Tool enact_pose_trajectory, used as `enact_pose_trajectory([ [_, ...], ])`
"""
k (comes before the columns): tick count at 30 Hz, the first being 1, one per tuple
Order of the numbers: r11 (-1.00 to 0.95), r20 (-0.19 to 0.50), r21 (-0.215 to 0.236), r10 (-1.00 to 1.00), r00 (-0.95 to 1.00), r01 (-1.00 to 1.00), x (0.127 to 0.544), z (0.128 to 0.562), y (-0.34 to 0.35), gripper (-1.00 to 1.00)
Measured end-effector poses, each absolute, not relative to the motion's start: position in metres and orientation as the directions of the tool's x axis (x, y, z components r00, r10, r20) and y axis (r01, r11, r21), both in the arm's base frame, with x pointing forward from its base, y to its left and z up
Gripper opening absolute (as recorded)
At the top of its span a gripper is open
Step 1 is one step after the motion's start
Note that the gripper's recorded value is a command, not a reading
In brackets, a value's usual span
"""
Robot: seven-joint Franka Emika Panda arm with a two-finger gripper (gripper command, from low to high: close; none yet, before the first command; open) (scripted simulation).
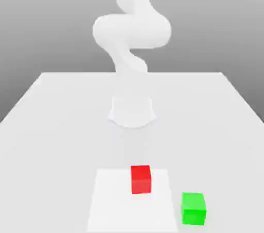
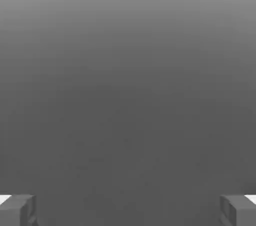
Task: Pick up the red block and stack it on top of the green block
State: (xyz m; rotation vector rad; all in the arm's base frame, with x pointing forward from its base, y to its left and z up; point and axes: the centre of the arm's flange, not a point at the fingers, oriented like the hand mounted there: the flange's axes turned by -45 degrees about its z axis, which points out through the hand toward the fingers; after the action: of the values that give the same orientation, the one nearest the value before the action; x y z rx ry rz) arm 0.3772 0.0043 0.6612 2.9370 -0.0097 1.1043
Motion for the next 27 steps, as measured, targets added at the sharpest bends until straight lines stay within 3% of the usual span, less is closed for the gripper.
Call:
enact_pose_trajectory([
  [4, -1.0, 0.537, 0.018, 0.013, 0.843, 0.003, 0.419, 0.562, 0.011, 0.0],
  [9, -0.999, 0.371, 0.026, 0.03, 0.928, 0.021, 0.436, 0.437, 0.015, 0.0],
  [13, -0.999, 0.222, 0.023, 0.042, 0.974, 0.038, 0.424, 0.336, 0.018, 0.0],
  [18, -0.998, 0.03, 0.003, 0.06, 0.998, 0.06, 0.377, 0.223, 0.023, 0.0],
  [25, -0.998, 0.0, -0.001, 0.061, 0.998, 0.061, 0.368, 0.15, 0.023, 0.0],
  [26, -0.998, 0.0, 0.0, 0.061, 0.998, 0.061, 0.367, 0.145, 0.023, -1.0],
  [27, -0.998, 0.0, 0.0, 0.061, 0.998, 0.061, 0.367, 0.145, 0.023, -1.0],
])
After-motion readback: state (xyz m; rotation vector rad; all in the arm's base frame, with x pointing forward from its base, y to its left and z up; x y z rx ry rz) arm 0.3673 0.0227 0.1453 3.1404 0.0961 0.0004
